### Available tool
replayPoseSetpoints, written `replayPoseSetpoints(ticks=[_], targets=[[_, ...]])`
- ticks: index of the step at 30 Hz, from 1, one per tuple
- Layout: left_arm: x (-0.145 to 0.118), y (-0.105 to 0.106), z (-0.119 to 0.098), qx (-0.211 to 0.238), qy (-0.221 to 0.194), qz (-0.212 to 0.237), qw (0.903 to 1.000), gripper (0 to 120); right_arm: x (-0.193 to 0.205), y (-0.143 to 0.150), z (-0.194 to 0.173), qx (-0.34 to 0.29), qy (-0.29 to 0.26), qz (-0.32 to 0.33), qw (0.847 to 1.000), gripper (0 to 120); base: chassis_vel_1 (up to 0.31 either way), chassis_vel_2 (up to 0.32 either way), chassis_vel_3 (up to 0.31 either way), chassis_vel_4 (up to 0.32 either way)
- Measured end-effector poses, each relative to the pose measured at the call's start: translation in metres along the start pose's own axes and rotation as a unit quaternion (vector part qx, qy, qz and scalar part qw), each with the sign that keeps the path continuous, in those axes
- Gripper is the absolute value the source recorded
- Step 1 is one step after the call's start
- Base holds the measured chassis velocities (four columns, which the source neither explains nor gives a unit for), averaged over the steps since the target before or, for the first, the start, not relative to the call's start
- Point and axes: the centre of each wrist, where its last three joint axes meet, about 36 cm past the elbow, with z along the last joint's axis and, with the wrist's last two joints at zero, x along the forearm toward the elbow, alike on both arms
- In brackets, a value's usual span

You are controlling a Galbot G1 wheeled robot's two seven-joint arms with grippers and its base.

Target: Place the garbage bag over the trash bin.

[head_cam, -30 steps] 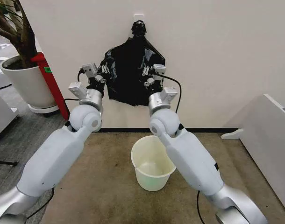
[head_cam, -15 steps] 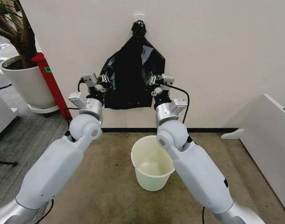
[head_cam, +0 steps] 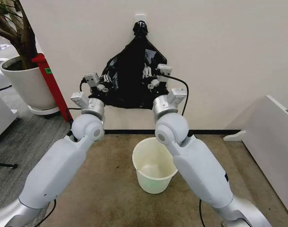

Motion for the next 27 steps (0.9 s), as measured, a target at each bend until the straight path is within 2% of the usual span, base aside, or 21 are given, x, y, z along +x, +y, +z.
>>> replayPoseSetpoints(ticks=[4,7,11,16,27], targets=[[0.001,0.001,0.001,0.0,0.0,-0.001,1.0,0,-0.016,-0.004,0.01,0.016,0.014,0.01,1.0,58,0.0,0.0,0.0,0.0],[0.002,0.001,0.001,-0.001,0.0,-0.001,1.0,0,-0.023,-0.009,0.019,0.024,0.025,0.025,0.999,65,0.0,0.0,0.0,0.0],[0.003,0.003,0.002,-0.002,-0.001,0.0,1.0,0,-0.029,-0.022,0.031,0.034,0.041,0.05,0.997,84,0.0,0.0,0.0,0.0],[0.002,0.005,0.003,-0.003,0.0,-0.001,1.0,0,-0.028,-0.028,0.03,0.039,0.046,0.056,0.997,97,0.0,0.0,0.0,0.0],[0.002,0.001,0.006,0.002,0.0,0.001,1.0,0,-0.042,-0.031,0.037,0.041,0.054,0.059,0.996,100,0.0,0.0,0.0,0.0]])
